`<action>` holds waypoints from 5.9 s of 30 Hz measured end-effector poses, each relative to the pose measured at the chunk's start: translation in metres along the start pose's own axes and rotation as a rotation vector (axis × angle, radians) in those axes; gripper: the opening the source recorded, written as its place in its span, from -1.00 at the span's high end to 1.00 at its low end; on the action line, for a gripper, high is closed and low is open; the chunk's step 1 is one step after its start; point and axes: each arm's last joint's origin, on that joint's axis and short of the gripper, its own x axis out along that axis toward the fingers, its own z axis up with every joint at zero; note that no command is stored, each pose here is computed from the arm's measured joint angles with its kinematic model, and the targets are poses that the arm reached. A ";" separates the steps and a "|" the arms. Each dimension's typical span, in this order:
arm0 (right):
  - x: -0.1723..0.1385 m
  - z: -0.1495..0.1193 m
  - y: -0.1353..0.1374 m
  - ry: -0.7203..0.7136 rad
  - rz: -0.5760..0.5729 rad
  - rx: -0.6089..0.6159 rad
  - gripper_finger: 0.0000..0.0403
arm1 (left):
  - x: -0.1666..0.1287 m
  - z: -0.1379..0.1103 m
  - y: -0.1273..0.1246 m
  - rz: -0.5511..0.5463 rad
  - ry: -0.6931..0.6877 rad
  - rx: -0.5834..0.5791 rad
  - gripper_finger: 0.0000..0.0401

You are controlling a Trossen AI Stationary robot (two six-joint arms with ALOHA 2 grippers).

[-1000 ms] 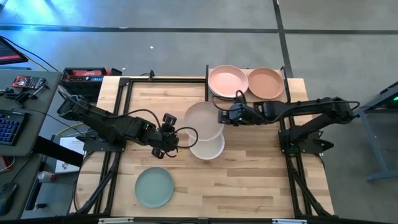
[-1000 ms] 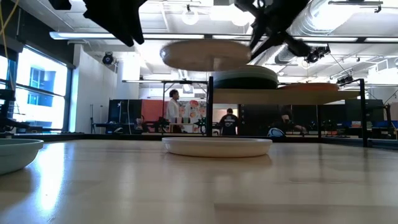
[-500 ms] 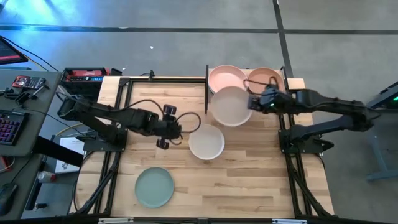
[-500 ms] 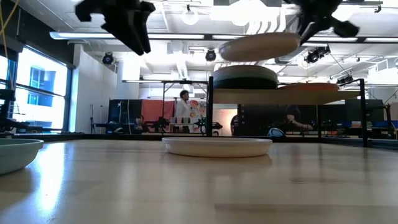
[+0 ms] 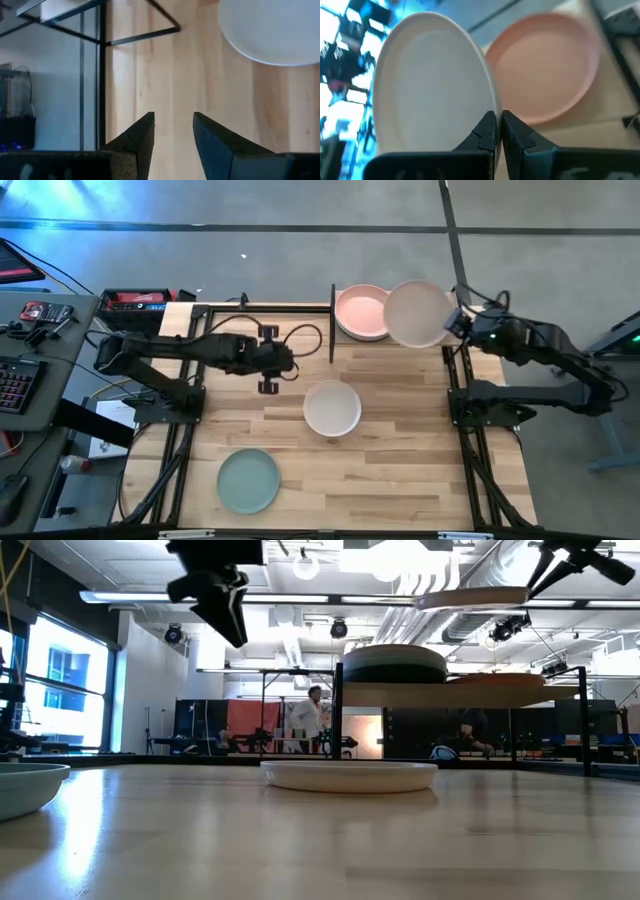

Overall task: Place and stack plates onto a shelf
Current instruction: Stack the gray plate on top of the brown plate on the shelf, then stack the white plate on top of the gray plate on the shelf

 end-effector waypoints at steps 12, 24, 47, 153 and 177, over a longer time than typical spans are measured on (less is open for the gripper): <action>-0.003 0.009 -0.021 -0.191 -0.183 0.127 1.00 | 0.017 -0.011 0.036 0.062 0.047 -0.133 0.38; 0.025 0.010 -0.009 -0.225 -0.351 0.175 1.00 | 0.024 -0.020 0.051 0.040 0.075 -0.186 0.38; 0.077 0.013 0.004 -0.179 -0.575 0.115 1.00 | 0.027 -0.023 0.057 0.022 0.079 -0.210 0.38; 0.137 -0.279 0.084 0.642 -0.372 -0.300 0.55 | 0.042 -0.075 -0.056 -0.436 0.501 -0.433 0.38; 0.183 -0.304 0.067 0.627 -0.499 -0.321 0.69 | 0.032 -0.062 -0.079 -0.448 0.406 -0.418 0.38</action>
